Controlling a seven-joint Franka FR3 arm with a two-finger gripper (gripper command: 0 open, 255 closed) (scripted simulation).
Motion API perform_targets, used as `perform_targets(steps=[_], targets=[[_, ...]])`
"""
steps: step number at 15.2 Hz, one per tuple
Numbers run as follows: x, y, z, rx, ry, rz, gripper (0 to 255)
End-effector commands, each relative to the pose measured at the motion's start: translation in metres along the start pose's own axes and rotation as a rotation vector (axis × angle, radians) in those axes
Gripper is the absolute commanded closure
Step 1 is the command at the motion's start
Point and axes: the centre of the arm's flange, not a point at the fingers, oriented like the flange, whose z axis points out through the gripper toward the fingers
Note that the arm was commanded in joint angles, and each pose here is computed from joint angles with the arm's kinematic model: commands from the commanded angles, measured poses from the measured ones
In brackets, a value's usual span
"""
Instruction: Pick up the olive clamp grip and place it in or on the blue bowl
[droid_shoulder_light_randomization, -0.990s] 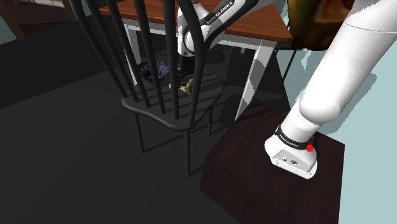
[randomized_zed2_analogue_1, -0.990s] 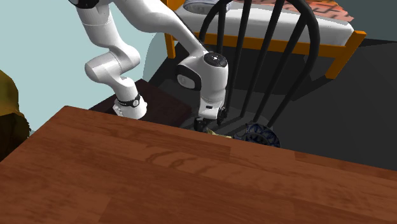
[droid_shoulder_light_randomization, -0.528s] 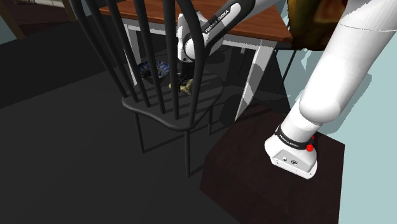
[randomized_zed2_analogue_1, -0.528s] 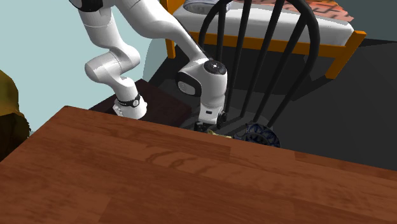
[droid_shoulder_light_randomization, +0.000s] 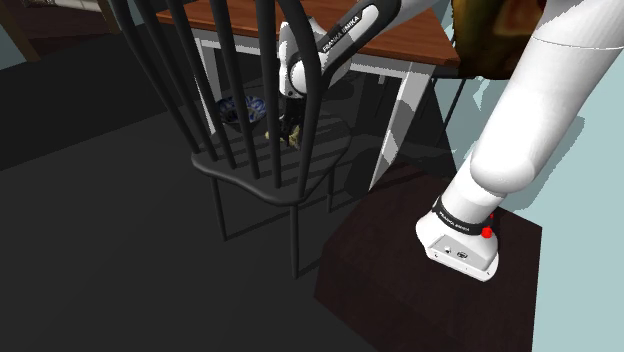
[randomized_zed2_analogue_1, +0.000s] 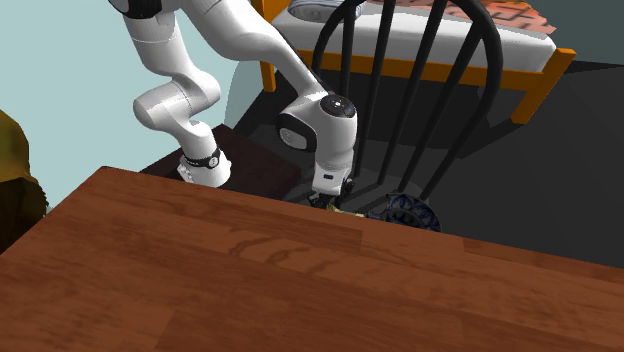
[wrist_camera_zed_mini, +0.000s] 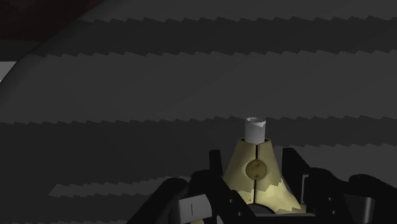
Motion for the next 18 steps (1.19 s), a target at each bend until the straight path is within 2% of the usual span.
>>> perform_targets(steps=[1,7,18], targets=[[0.0,0.0,0.0,0.0,0.0,0.0,255],[0.0,0.0,0.0,0.0,0.0,0.0,255],[0.0,-0.001,-0.058,0.0,0.0,0.0,255]])
